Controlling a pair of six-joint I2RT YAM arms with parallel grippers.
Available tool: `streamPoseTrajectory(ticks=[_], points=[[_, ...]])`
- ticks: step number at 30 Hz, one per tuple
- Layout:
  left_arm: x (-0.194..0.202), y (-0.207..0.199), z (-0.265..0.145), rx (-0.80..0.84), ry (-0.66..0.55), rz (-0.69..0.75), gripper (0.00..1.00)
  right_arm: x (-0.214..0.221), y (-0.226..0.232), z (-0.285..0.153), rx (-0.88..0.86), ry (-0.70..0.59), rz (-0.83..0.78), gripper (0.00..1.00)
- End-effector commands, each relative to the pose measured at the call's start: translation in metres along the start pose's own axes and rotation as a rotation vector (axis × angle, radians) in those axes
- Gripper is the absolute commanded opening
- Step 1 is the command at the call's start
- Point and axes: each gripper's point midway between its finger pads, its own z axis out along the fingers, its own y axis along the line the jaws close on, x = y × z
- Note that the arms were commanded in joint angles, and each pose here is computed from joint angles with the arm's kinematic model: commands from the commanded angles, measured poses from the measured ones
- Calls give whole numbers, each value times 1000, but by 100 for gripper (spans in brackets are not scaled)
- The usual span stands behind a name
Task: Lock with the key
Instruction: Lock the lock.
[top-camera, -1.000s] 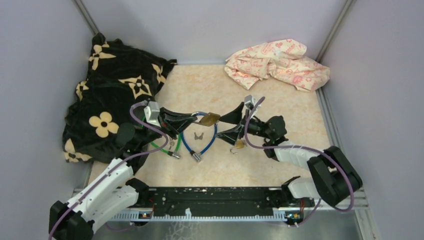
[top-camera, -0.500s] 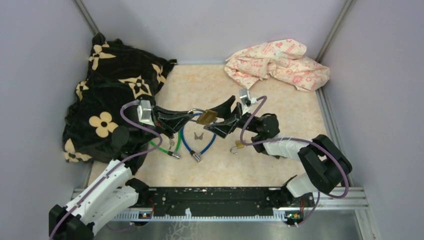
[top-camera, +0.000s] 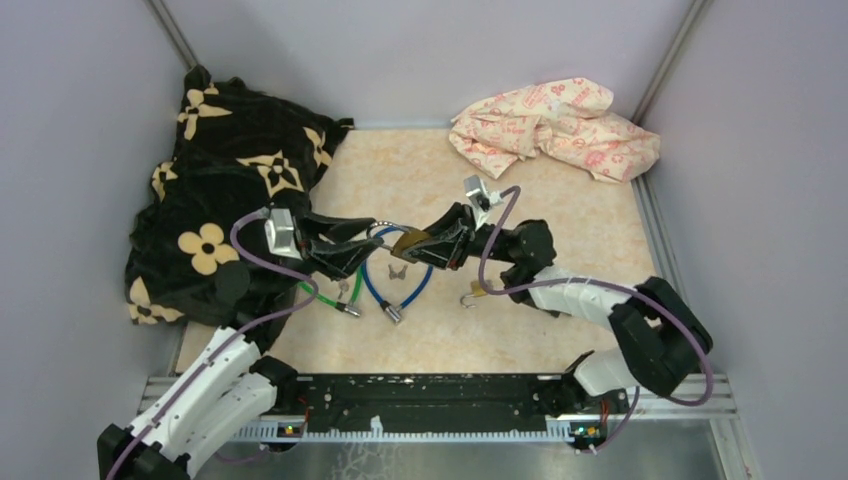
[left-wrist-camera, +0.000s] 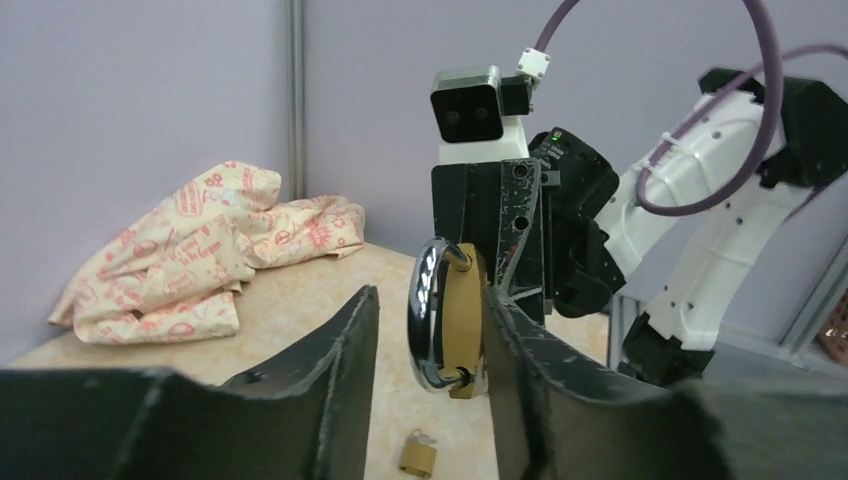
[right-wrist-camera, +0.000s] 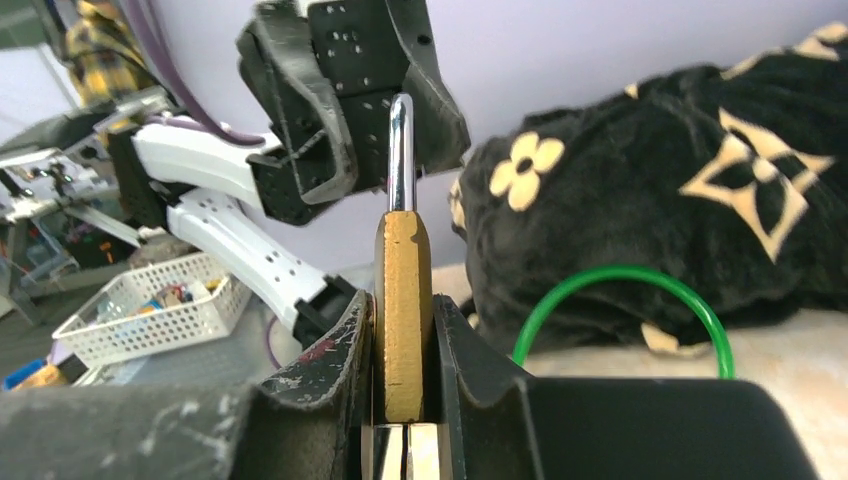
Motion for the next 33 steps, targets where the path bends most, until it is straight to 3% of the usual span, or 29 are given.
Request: streamPoseTrajectory(ticks=[1,4,7,11,19,27,28,30,33], points=[[8,13,-17,-37,50,125,59,-27,-1,0,51,119,-152,0],[20,19,-31,-11,147,269,72,-18,-7,-10,93,326,-223,0],[49,6,-46,130,287,389,75,-12,-5,-23,119,472,-258,0],[58,-16,-49,273,345,310,74,-16,-1,-18,107,563,-328,0],[49,-6,-36,201,307,219,68,-24,12,-3,35,627,-413,0],[40,-28,-29,291,242,189,33,-23,17,10,-8,628,-432,0],[42,-29,-29,291,247,175,26,-23,17,11,-11,625,-432,0],[44,-29,-28,279,252,153,2,-25,20,14,-26,613,-434,0],[37,-26,-26,252,224,165,0,-28,23,17,-34,588,-428,0]])
